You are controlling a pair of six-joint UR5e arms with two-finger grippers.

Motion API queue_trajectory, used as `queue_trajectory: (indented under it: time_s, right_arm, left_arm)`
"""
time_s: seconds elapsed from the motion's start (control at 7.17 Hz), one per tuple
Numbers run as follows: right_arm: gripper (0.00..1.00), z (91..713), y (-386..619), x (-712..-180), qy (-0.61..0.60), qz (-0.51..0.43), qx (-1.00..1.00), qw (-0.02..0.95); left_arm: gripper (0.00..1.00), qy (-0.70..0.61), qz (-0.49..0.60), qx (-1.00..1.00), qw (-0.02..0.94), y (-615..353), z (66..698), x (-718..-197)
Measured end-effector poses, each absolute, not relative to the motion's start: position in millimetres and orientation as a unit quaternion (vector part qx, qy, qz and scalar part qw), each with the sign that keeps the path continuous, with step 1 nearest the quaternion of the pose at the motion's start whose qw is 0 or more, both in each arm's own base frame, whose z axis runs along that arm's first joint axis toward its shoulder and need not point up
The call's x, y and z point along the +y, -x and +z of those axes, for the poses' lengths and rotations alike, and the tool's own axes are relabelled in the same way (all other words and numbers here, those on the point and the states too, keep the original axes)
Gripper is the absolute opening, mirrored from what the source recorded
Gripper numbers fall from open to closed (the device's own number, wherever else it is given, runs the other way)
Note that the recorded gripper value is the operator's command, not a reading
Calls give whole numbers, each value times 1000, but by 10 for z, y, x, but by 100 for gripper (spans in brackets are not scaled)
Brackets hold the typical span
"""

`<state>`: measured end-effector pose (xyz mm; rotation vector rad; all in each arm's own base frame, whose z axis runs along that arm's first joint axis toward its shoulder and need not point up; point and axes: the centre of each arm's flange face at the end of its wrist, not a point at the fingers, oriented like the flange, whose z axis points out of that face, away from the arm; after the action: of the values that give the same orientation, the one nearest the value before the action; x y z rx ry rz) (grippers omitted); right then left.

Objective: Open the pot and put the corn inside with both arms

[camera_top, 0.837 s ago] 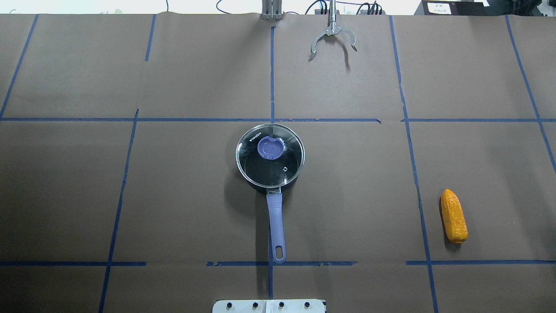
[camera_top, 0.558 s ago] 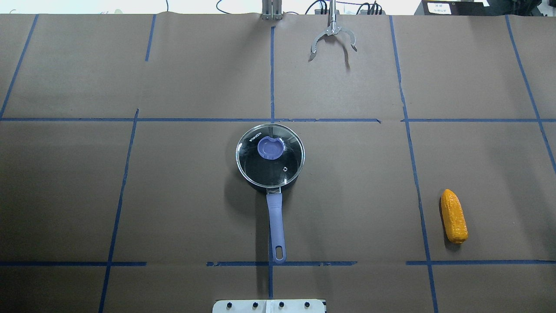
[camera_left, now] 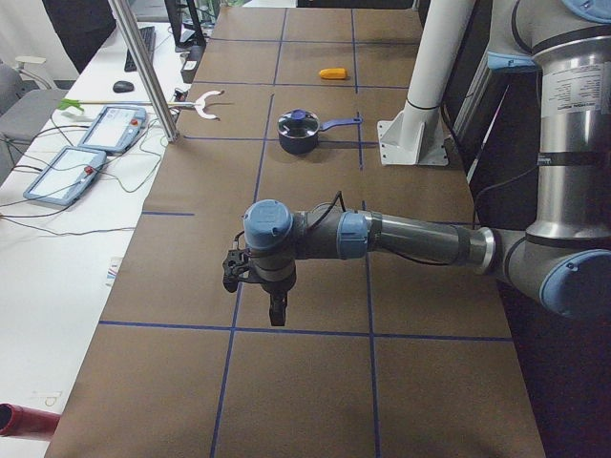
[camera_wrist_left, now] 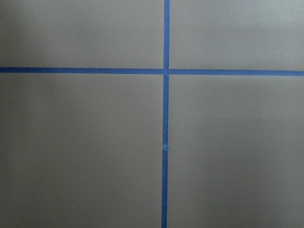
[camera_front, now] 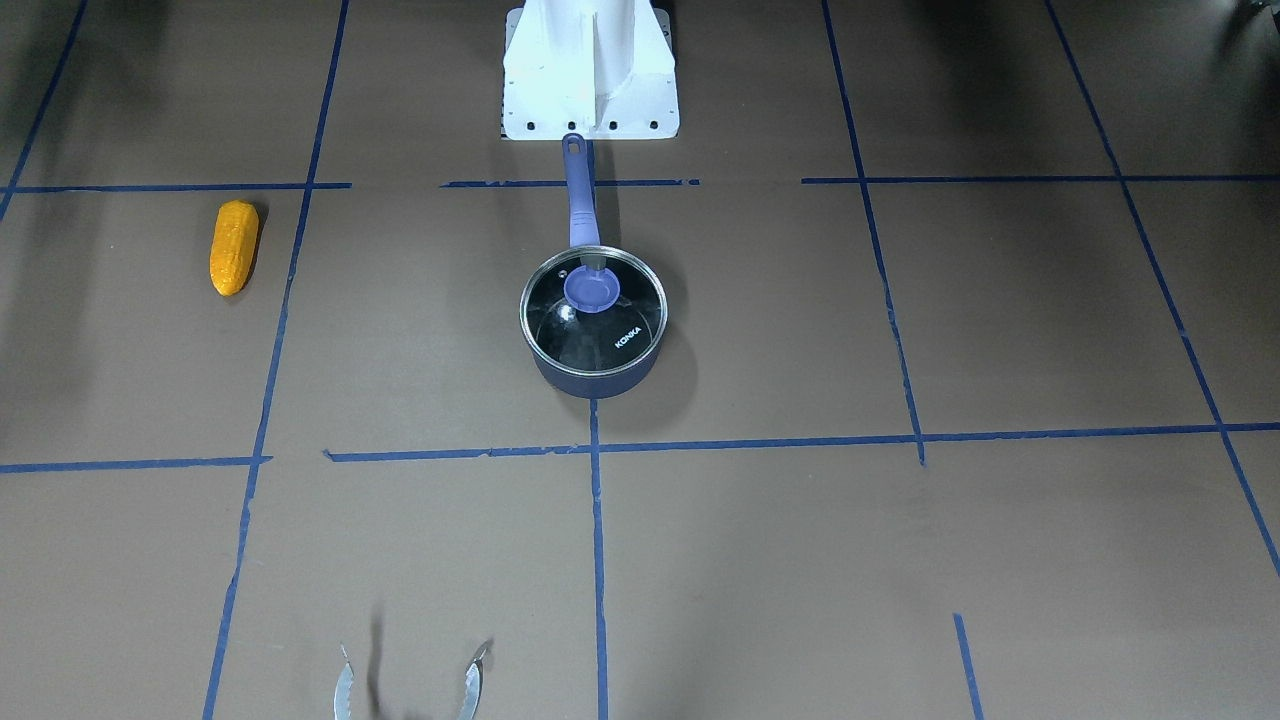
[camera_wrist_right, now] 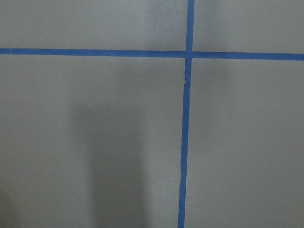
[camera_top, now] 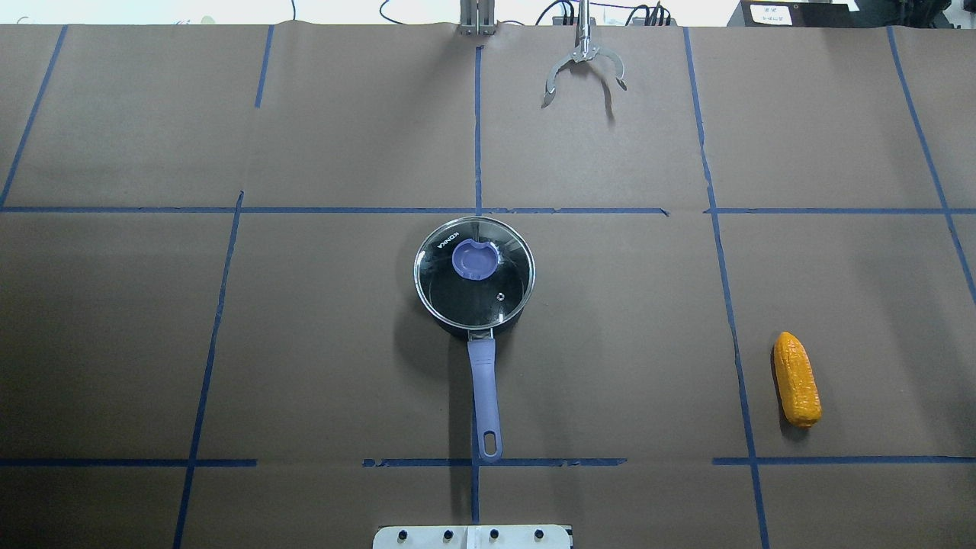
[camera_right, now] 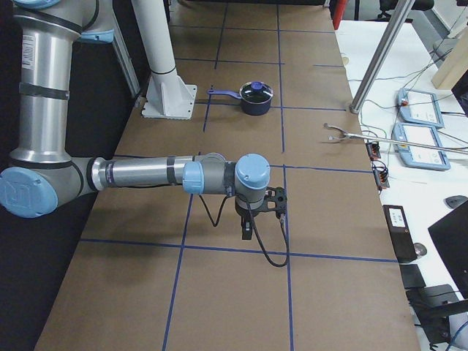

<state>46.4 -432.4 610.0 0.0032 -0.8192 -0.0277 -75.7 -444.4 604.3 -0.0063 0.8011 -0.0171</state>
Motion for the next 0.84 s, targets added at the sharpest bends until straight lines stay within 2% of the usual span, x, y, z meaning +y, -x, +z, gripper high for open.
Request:
queue_trajectory:
  time_s: [0.56, 0.84]
  right_arm:
    - [100, 6046, -443, -4341, -14, -21, -412, 911]
    - [100, 5999, -429, -4358, -21, -26, -419, 907]
  left_arm:
    - [100, -6, -7, 396, 918, 702, 5934, -4414]
    - [100, -14, 0, 415, 910, 197, 5255, -4451]
